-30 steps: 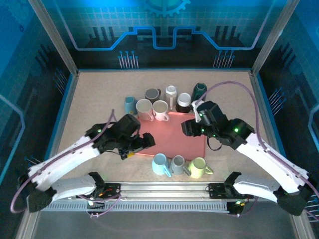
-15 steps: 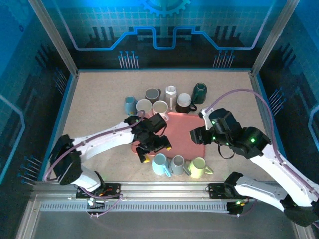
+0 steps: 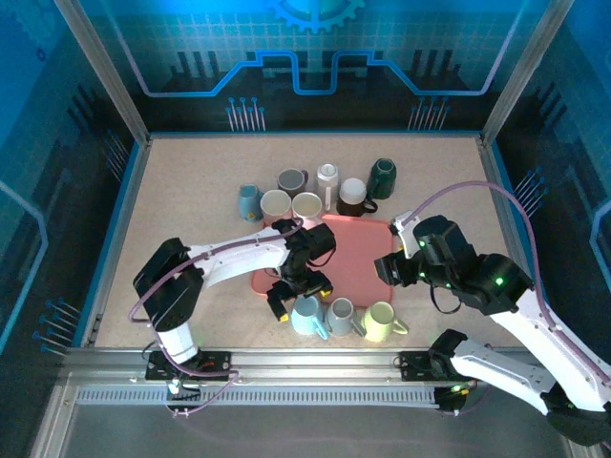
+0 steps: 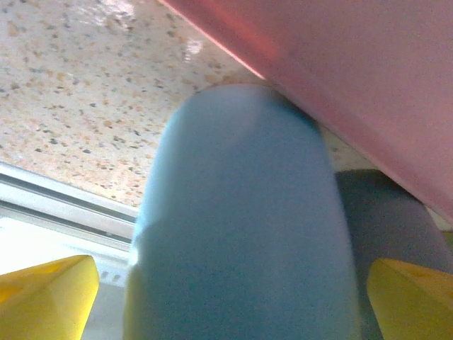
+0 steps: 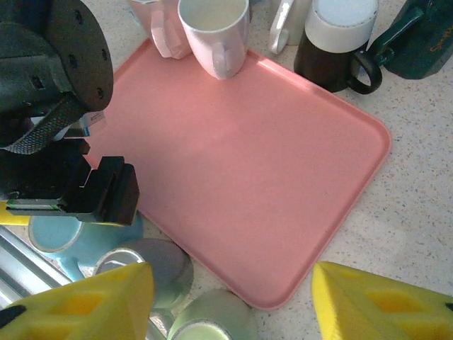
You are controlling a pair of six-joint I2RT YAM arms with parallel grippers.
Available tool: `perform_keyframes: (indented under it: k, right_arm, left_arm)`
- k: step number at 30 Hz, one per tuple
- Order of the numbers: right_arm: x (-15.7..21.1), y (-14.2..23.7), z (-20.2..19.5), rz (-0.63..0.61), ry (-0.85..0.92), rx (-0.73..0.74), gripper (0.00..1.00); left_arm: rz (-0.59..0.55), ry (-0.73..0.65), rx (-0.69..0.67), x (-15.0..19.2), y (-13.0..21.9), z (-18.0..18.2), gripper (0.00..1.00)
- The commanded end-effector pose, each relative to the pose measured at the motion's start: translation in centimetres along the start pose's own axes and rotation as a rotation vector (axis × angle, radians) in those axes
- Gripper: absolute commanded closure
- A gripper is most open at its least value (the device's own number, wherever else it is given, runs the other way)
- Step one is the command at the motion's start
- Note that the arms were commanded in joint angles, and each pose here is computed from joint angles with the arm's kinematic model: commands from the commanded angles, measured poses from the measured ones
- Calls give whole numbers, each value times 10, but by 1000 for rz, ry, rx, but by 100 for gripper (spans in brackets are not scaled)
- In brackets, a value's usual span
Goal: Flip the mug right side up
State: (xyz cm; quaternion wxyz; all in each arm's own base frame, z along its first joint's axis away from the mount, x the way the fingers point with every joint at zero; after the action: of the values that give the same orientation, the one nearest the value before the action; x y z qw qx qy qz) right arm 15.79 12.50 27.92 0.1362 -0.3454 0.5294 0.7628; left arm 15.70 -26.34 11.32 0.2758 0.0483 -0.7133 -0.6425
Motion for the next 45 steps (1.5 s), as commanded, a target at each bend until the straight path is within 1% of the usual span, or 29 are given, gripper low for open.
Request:
perform_keyframes:
  k: [1, 5, 12, 19, 23, 27, 30, 32, 35, 38, 41, 43, 45]
  right_arm:
    - [8, -2, -4, 23, 18, 7, 38]
    - [11, -5, -4, 29, 15, 5, 38]
    - [15, -10, -4, 48, 16, 7, 38]
    - [14, -10, -4, 51, 3, 9, 39]
    - [10, -7, -4, 39, 2, 18, 39]
    - [7, -5, -3, 35, -7, 17, 39]
    - [4, -4, -1, 34, -14, 7, 39]
    - [1, -4, 1, 32, -18, -3, 39]
    - [-5, -3, 7, 36, -7, -33, 38]
    - [-13, -1, 16, 40, 24, -74, 38]
    - [-26, 6, 24, 23, 37, -114, 38]
    - [-39, 9, 34, 46, 9, -186, 37]
    - [-51, 11, 51, 88, -29, -308, 36]
  left_arm:
    - [43, 73, -58, 7, -2, 10, 4]
    - [52, 99, -53, 6, -11, 11, 9]
    - [65, 116, -32, 2, -22, 1, 15]
    - [42, 142, -23, -1, -18, 13, 28]
    - [13, 142, -8, -5, -10, 22, 33]
    - [-25, 118, -4, -7, 5, 31, 34]
    - [-89, 76, 10, -10, 25, 39, 35]
    - [-158, 37, 30, -11, 44, 46, 35]
    - [-262, -44, 126, -14, 73, 48, 35]
    - [-396, -199, 309, -14, 108, 43, 35]
    - [-538, -355, 584, -9, 146, 34, 35]
    - [-650, -443, 798, -3, 177, 33, 35]
    - [-758, -492, 939, 1, 204, 40, 35]
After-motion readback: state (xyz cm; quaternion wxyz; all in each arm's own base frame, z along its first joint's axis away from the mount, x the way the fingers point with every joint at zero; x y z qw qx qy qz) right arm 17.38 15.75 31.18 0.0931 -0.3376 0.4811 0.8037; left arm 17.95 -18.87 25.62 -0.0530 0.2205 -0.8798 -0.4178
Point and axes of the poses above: each hand's point on the last joint's axis, 136 mm out from that joint toward the fingers, its own y axis back along the fingers, its own z axis along the line the jaws close on, x = y × z, the point moved 4 cm from there along y, back along the fingers, and after that the axes turned 8 degrees about -y, right-handed, at the moved point
